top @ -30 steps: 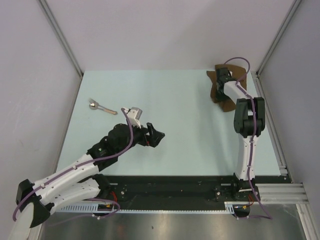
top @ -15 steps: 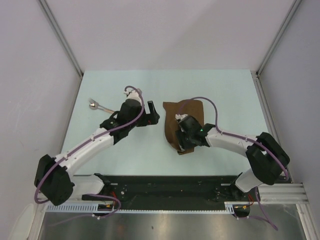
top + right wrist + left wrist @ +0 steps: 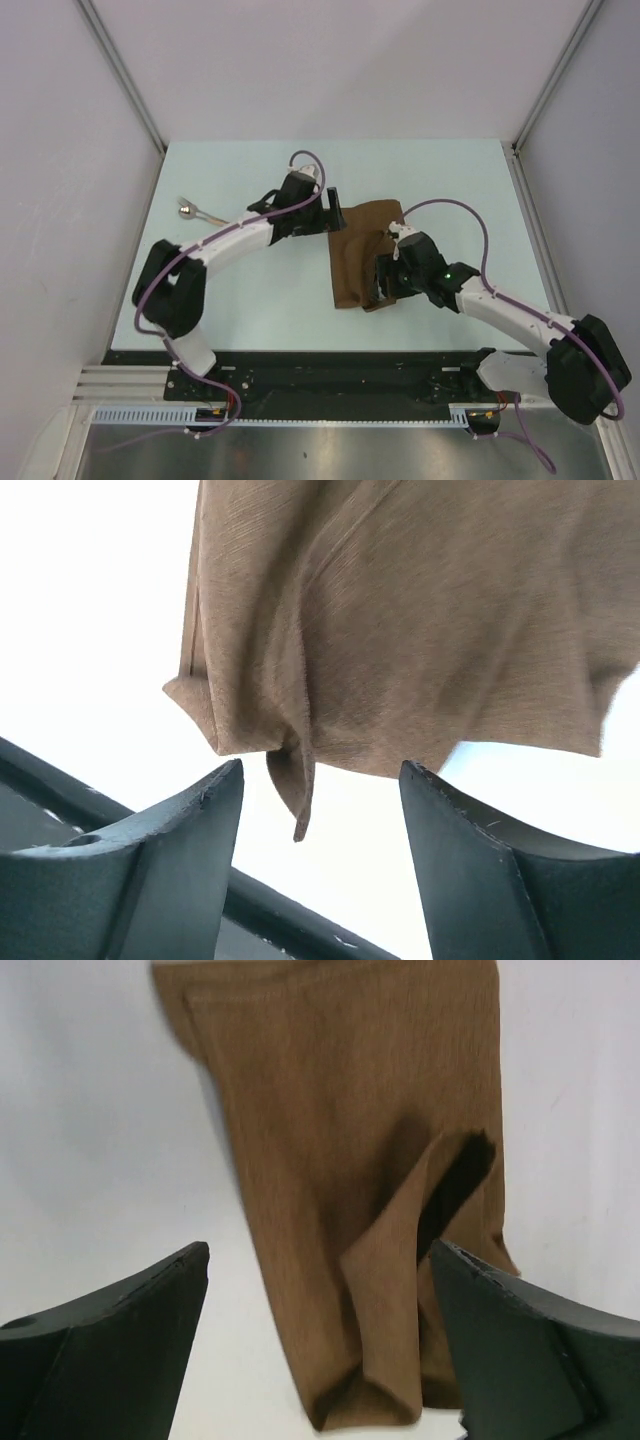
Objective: Fold the napkin into a case and place the utensils inside
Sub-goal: Move the crumpled napkin to the corner of the board, then pick up the crumpled napkin from the center of the board.
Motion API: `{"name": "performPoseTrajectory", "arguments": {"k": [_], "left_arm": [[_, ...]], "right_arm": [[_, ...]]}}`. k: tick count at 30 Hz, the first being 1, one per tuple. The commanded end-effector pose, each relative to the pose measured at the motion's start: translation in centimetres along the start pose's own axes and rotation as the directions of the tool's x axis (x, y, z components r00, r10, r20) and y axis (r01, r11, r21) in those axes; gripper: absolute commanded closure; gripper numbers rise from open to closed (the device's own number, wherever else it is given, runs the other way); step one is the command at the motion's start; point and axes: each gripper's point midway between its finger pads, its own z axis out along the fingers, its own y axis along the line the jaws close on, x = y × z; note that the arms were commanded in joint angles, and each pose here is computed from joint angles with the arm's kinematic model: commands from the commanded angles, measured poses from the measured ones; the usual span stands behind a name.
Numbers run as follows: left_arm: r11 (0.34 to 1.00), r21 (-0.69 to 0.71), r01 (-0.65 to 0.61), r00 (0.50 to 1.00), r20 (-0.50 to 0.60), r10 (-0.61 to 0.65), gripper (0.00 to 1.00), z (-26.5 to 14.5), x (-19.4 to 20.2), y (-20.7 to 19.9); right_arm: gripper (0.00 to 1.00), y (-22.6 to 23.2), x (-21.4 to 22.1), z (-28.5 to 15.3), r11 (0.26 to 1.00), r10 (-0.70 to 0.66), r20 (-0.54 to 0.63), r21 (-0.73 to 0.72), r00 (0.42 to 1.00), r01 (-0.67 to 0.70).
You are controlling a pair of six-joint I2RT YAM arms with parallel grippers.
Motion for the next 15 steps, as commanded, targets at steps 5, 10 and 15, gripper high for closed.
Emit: {"name": "performPoseTrajectory", "arguments": {"k": [5,10,15], "left_arm": [[0.998,-0.057,-0.034,0.999,-0.011,0.034,0.28,7.5,-3.9,1.9],[0.995,-0.028,-0.098,0.995,0.004,0.098,0.42,10.9,-4.3,1.8],[0.996,-0.004,-0.094,0.995,-0.016,0.094,0.55,12.9,-3.1,2.1]], "right_arm": [[0.37,-1.2,-2.0,-1.0,0.978,0.208,0.113,-0.042,0.972,-0.204],[0.43,0.2,-1.2,0.7,0.967,0.238,0.044,-0.101,0.970,-0.232],[0.43,1.7,-1.2,2.0,0.963,0.236,0.025,-0.137,0.972,-0.230]]}}
